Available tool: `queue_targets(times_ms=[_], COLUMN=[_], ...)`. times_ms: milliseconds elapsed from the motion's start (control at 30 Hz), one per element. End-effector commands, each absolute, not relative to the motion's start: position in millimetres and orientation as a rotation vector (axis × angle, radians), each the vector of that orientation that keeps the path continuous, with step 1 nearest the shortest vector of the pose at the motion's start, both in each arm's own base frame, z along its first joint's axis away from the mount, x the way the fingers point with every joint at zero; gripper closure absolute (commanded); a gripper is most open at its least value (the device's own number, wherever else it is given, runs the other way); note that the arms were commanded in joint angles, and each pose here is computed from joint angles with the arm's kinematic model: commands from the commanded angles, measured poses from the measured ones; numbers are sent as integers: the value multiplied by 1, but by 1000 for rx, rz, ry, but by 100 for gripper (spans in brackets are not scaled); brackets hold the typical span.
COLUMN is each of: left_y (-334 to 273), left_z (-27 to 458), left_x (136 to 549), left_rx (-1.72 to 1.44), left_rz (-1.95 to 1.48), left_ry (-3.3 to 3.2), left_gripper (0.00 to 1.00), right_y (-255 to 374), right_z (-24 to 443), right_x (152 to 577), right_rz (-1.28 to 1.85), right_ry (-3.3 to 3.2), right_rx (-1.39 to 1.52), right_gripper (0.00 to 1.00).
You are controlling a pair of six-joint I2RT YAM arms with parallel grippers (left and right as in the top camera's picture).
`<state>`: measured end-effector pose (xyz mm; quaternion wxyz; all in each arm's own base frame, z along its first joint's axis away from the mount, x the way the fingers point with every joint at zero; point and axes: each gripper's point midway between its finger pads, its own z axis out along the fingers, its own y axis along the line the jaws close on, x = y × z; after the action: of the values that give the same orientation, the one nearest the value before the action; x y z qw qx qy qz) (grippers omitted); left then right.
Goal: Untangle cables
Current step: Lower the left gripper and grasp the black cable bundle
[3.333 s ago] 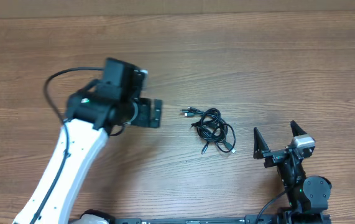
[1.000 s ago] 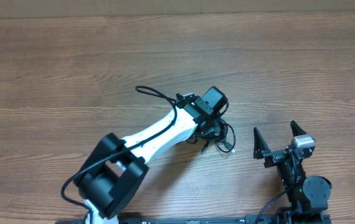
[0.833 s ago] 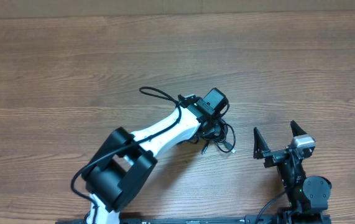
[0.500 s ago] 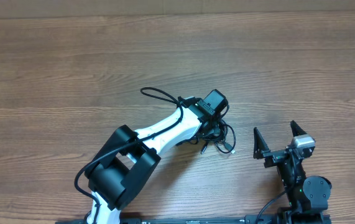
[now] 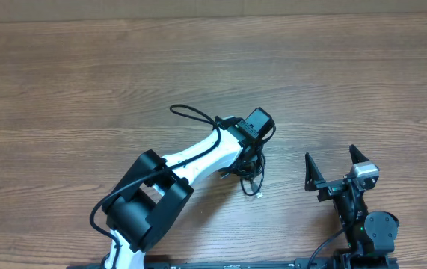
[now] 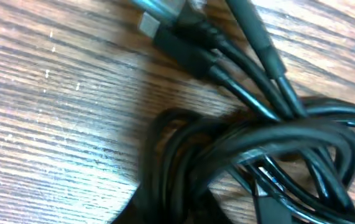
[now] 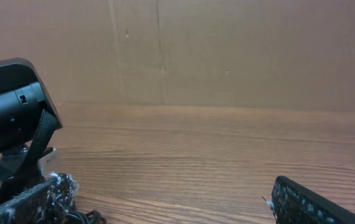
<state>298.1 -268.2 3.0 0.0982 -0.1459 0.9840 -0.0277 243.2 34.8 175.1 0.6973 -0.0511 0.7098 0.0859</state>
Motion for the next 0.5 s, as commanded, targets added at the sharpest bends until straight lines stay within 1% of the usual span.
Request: queue_targets(times_ms=[0, 300, 467], left_y=[-268, -272, -290], left_z=[0, 3, 33], left_x=[300, 301, 307], left_rx=[-423, -202, 74], left_rz=[-57, -66, -207], left_ry=[2904, 2932, 2905], left_gripper=[96, 96, 96], right_y=[37, 37, 37], right_z=[173, 173, 173], right_x=[243, 243, 243], right_rz=[202, 202, 202], right_ry=[1581, 1581, 1581], right_rx=[-116, -115, -115], right_gripper=[0, 0, 0])
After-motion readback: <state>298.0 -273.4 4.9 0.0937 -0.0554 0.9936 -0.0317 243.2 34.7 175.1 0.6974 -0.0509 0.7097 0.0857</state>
